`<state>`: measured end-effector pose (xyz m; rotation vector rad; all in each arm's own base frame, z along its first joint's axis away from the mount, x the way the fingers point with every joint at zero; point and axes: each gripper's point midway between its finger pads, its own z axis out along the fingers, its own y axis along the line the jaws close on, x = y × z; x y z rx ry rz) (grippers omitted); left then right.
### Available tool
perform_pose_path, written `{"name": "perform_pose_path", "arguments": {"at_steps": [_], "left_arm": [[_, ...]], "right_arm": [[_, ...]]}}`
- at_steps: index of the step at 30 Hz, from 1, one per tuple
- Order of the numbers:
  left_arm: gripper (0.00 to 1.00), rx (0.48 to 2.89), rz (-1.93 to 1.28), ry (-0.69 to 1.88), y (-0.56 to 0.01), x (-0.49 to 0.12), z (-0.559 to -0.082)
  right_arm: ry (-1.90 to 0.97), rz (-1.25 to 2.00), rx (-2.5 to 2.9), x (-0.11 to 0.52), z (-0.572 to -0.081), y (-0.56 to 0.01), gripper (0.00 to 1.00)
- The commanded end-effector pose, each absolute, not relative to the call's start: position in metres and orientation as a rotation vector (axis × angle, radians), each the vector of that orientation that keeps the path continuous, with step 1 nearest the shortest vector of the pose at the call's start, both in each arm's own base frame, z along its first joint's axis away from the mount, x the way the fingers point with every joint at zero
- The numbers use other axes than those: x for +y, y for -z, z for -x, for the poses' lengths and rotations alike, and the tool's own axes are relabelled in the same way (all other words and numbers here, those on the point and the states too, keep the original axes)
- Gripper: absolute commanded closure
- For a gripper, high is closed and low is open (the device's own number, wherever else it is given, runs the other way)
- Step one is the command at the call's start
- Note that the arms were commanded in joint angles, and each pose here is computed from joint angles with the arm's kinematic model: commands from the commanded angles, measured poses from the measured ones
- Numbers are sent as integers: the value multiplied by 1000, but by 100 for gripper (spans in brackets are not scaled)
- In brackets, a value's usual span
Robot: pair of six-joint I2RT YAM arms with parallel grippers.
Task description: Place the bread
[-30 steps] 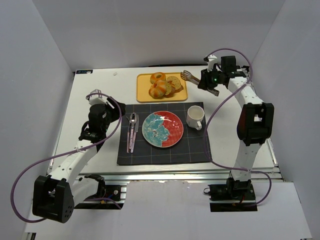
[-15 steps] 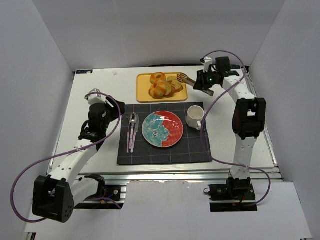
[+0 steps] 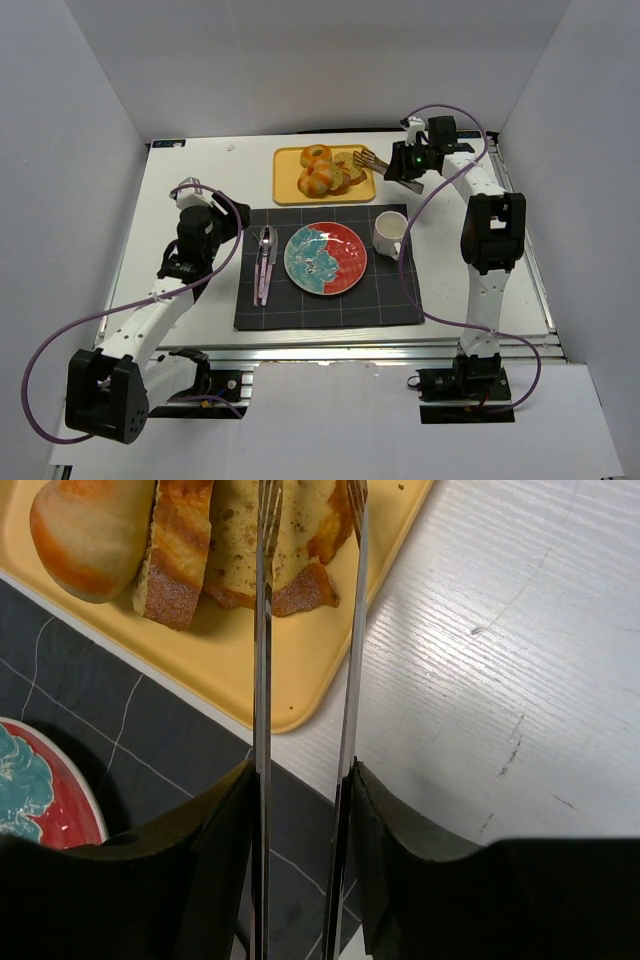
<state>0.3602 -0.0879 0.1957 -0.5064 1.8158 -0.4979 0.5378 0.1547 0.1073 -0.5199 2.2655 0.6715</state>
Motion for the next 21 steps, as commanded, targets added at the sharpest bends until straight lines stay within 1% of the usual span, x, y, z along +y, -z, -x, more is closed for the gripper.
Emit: {"name": "perform_pose_path", "arguments": {"at_steps": [1,13,16,21], "left_arm": [[27,1774,516,500,-214,-86,-367],[27,1773,518,497,-213,-85,-367],[27,1773,518,497,-213,-85,-368],[27,1769,520,496,-214,-85,-368]], "right_arm": [[-689,501,2211,162,-550,-122,52],[-705,478,2229,165,-551,-113,53],[-726,473,2234,168,-550,-111,56],[-756,463,2251,171,-545,-105,65]]}}
